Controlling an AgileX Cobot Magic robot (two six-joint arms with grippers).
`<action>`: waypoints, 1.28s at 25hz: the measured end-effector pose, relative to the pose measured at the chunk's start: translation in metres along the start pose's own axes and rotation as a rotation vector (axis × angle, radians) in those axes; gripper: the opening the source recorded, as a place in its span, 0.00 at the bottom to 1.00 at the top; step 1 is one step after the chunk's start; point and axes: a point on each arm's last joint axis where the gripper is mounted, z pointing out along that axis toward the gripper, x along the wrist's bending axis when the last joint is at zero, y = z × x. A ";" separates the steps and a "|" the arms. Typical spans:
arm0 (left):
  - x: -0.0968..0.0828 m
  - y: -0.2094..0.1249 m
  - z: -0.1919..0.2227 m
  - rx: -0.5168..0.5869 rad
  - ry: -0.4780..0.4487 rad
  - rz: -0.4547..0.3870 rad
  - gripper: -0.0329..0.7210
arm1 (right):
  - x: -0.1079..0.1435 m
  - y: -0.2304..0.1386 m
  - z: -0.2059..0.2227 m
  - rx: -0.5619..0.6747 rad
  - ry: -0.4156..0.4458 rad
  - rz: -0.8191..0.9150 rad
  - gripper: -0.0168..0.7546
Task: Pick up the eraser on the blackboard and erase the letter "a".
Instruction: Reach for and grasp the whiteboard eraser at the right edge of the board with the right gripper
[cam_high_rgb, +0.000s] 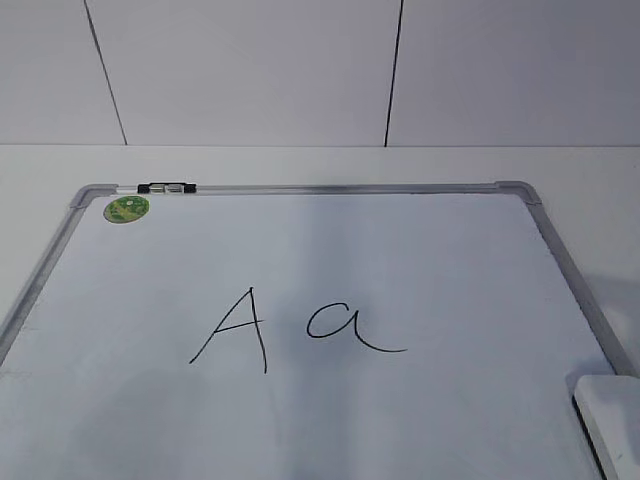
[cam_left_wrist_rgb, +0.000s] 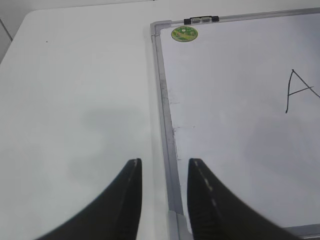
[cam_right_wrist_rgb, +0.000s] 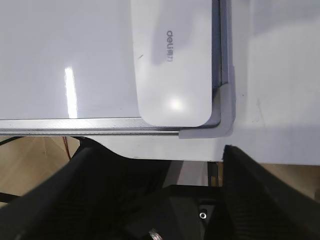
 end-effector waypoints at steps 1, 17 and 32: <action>0.000 0.000 0.000 0.000 0.000 0.000 0.35 | 0.000 0.002 0.002 0.019 0.000 -0.001 0.79; 0.000 0.000 0.000 0.000 0.000 0.000 0.35 | -0.008 0.044 0.040 0.110 -0.026 -0.027 0.79; 0.000 0.000 0.000 0.000 0.000 0.000 0.35 | -0.002 0.054 0.051 0.139 0.035 -0.068 0.79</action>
